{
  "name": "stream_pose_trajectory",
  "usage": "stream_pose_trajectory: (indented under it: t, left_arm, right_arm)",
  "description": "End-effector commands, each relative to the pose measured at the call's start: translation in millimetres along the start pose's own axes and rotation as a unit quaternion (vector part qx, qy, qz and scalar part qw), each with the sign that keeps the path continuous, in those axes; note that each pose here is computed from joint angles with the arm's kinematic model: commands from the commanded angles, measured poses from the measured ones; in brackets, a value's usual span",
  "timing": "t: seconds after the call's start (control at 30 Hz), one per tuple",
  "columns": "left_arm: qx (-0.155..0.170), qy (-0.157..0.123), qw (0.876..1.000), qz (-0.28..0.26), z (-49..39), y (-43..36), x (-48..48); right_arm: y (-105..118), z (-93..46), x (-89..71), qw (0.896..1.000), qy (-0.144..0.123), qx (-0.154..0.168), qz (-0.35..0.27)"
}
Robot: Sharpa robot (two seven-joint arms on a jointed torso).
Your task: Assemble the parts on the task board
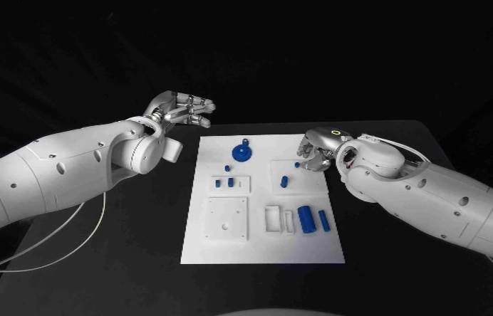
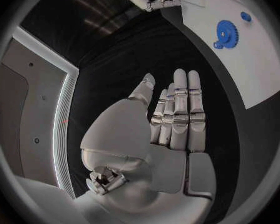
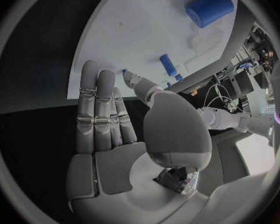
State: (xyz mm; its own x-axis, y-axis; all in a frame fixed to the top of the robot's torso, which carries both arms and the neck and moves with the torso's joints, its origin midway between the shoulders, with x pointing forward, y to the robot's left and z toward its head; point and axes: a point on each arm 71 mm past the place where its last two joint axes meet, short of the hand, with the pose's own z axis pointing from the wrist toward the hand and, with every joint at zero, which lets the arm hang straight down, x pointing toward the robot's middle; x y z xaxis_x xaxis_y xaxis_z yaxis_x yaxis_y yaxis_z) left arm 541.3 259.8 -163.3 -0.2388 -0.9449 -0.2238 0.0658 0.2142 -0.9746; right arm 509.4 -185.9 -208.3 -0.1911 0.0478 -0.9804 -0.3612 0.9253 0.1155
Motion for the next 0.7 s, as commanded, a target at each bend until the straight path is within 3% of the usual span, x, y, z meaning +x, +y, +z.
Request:
stream_pose_trajectory:
  t: [0.03,0.7]
  left_arm:
    - [0.007,0.000,1.000,-0.005,0.9,-2.3,1.1]
    - [-0.005,-0.011,1.000,0.003,2.8,0.3,-1.6]
  right_arm:
    - [4,-0.1,-0.2,1.000,-0.005,0.001,-0.020]
    - [8,1.9,12.0,1.000,0.019,-0.009,-0.014]
